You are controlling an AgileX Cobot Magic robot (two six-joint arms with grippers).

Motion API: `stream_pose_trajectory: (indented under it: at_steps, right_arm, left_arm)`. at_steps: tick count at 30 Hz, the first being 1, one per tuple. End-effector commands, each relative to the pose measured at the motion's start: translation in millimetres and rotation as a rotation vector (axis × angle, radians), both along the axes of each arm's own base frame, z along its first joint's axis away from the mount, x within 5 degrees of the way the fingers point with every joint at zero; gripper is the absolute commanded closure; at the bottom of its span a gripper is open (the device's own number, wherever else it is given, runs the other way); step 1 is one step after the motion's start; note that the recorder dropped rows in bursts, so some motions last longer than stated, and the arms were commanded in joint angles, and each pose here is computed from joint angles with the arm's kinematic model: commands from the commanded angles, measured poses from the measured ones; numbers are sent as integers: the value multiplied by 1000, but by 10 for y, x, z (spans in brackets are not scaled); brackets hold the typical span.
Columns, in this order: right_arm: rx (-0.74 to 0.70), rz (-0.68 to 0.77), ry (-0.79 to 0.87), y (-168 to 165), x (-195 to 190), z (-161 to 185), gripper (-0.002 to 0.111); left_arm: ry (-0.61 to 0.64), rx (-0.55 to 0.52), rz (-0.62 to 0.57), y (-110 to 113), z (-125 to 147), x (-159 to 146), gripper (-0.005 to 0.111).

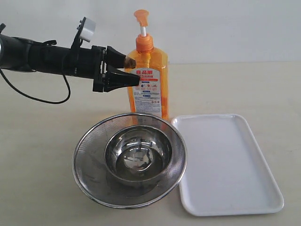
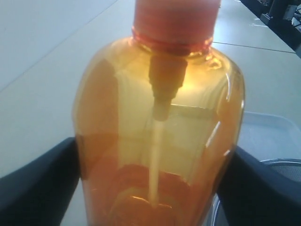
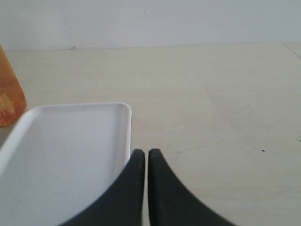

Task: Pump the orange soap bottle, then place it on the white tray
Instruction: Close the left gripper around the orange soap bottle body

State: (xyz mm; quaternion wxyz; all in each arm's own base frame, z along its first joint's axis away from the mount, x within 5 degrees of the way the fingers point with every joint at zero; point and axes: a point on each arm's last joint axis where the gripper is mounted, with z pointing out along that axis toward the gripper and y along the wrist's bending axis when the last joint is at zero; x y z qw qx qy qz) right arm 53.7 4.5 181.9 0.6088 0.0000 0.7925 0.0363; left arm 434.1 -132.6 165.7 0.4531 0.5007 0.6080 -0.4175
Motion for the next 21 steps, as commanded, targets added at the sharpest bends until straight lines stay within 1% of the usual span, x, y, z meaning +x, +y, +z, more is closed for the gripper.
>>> stream_pose_trajectory:
  at_steps: [1, 2, 6, 11, 15, 17, 21]
  right_arm:
    - [-11, -3, -14, -4, -1, 12, 108]
    - [-11, -3, -14, -4, -1, 12, 108]
    - [-9, -3, -14, -4, -1, 12, 108]
    - [-7, -4, -14, -4, -1, 12, 108]
    - [-10, -3, -14, -4, -1, 12, 108]
    - [-10, -3, -14, -4, -1, 12, 108]
    - [-8, -3, -14, -4, -1, 12, 108]
  left_arm:
    - [23, 33, -2, 18, -40, -7, 96]
    - [19, 33, -3, 18, -40, -7, 102]
    - [19, 32, -2, 18, -39, -6, 102]
    - [24, -10, 30, 20, -3, 22, 102]
    - [7, -14, 33, 30, 57, 21, 102]
    - [-5, -12, 33, 41, 105, 16, 102]
    - [-32, 37, 10, 102, 169, -13, 102]
